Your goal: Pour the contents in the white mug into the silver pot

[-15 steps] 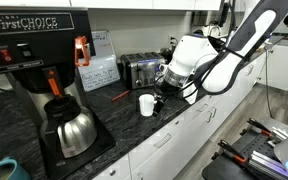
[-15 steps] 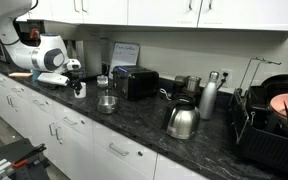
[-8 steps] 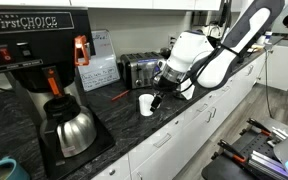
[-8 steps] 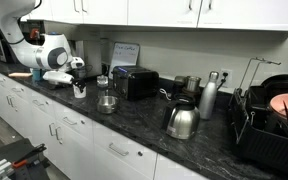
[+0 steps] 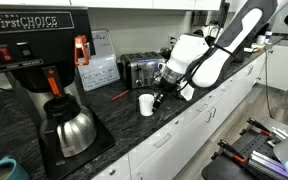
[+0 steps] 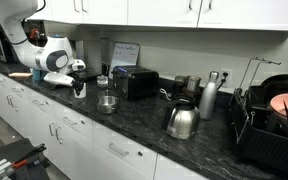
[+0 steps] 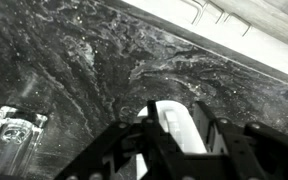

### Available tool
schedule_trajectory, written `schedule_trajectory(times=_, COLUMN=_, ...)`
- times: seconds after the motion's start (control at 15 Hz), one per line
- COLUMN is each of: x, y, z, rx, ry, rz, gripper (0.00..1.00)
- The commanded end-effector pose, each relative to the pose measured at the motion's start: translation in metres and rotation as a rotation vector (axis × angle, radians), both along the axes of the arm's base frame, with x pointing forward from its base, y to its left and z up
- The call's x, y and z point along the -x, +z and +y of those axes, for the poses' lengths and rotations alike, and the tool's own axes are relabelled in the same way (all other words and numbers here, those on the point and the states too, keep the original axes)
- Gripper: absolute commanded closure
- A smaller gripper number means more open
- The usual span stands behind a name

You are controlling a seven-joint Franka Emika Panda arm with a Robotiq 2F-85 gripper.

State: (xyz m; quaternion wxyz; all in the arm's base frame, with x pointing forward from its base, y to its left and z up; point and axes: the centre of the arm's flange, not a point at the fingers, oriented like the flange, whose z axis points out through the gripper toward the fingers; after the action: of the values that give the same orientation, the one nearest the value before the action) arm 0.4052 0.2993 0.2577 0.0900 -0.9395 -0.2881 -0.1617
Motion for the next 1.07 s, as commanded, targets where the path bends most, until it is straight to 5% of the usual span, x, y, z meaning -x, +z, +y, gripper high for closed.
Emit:
schedule_trajectory(times=0.0, x=-0.008, y=0.002, z=-0.009, rx=-0.017, ry=0.006, rz=-0.003, gripper=0.88)
schedule_trajectory(times=0.2, x=-0.010, y=0.003, z=-0.014, rx=-0.016, ry=-0.005, rz=-0.004, gripper=1.00)
schedule_trajectory(times=1.0, x=0.011, y=0.030, z=-0.020, rx=-0.044, ry=-0.046, rz=0.002, gripper=0.98)
